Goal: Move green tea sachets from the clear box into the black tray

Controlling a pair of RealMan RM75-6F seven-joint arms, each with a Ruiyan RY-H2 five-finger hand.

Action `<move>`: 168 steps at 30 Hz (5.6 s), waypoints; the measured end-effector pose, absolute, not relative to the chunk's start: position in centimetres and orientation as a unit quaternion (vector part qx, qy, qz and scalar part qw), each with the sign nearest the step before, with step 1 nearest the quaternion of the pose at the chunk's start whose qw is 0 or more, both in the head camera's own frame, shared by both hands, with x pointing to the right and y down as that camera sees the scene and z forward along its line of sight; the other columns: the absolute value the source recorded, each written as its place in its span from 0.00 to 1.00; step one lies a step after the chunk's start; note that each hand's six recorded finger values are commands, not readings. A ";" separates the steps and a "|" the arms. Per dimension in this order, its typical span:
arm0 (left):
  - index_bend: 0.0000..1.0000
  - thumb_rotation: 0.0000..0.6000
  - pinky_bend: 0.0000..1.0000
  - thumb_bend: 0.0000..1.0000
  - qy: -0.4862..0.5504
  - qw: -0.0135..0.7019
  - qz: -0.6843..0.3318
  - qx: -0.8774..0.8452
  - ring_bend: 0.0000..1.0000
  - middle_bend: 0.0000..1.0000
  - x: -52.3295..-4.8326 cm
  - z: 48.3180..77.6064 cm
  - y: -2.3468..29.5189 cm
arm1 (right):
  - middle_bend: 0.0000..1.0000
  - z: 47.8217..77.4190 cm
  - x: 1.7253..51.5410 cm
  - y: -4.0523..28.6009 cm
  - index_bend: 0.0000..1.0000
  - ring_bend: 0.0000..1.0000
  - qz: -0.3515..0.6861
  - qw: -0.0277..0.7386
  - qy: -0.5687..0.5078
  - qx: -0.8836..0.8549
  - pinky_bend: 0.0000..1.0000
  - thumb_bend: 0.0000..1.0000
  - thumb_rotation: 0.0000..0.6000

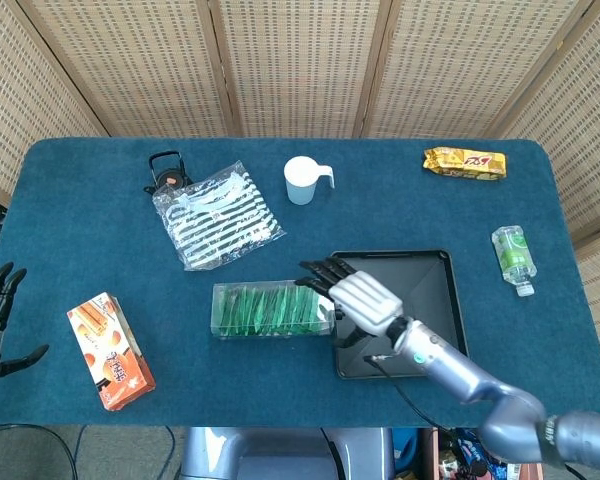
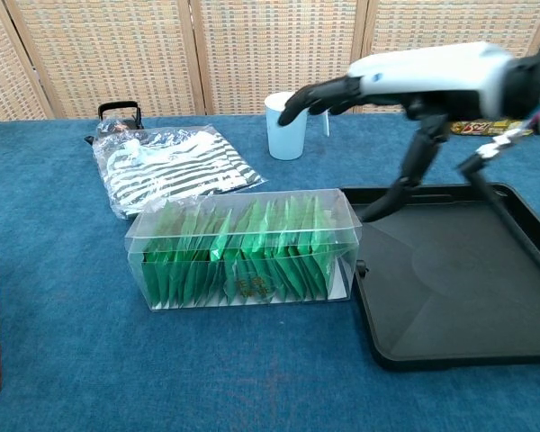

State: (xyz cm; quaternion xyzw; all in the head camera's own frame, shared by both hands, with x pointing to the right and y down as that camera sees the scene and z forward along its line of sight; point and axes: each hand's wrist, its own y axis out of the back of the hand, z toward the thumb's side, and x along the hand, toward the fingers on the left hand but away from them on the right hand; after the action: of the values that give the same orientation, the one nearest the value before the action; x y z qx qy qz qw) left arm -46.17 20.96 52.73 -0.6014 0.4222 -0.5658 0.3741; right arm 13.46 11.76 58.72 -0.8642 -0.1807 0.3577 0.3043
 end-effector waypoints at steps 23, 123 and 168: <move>0.00 1.00 0.00 0.13 0.428 0.362 -0.571 -0.600 0.00 0.00 -46.9 52.9 20.6 | 0.00 64.4 6.5 11.8 0.23 0.00 0.420 0.281 -0.166 -0.847 0.00 0.35 1.00; 0.00 1.00 0.00 0.13 0.445 0.340 -0.561 -0.609 0.00 0.00 -47.8 52.2 20.2 | 0.07 60.9 5.2 7.9 0.40 0.00 0.322 0.493 -0.171 -0.790 0.07 0.35 1.00; 0.00 1.00 0.00 0.13 0.447 0.333 -0.561 -0.612 0.00 0.00 -48.2 52.3 19.9 | 0.09 65.1 1.0 12.1 0.48 0.00 0.357 0.574 -0.003 -0.737 0.07 0.47 1.00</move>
State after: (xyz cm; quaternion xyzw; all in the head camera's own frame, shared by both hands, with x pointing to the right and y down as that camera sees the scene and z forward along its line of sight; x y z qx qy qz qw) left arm -48.25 19.93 52.34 -0.6118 0.4470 -0.5614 0.3328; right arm 1.03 12.07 65.06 -0.7368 -0.0032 0.3572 0.5740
